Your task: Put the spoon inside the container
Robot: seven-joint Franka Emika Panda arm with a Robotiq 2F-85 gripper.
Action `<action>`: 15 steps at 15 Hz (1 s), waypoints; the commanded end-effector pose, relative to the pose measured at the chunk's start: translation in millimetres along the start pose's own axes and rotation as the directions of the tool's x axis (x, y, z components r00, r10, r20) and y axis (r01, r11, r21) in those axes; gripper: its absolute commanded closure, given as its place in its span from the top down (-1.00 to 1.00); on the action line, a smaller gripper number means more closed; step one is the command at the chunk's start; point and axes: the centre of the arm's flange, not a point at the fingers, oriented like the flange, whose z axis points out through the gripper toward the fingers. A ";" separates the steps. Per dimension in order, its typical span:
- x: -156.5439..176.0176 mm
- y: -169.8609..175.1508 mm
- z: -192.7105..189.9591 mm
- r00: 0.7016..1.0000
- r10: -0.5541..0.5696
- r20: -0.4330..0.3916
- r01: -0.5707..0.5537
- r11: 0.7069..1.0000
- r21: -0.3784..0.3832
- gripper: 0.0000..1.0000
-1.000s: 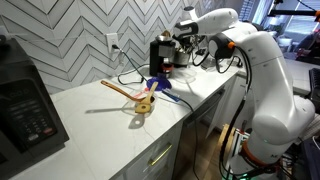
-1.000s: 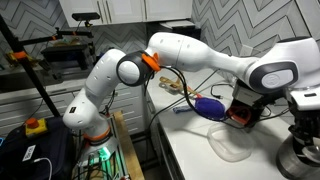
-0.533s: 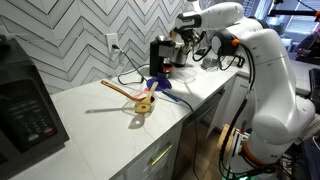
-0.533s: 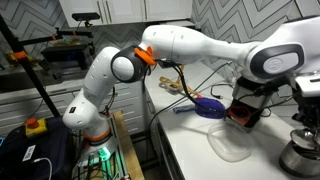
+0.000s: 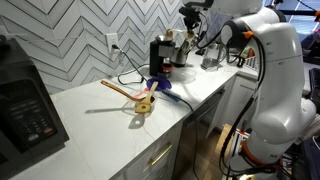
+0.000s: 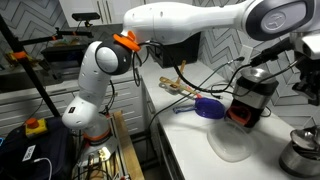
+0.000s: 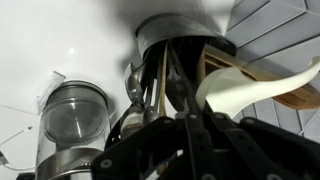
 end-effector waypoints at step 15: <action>78.4 114.2 -51.8 0.658 -0.733 0.174 0.744 0.668 0.005 -0.97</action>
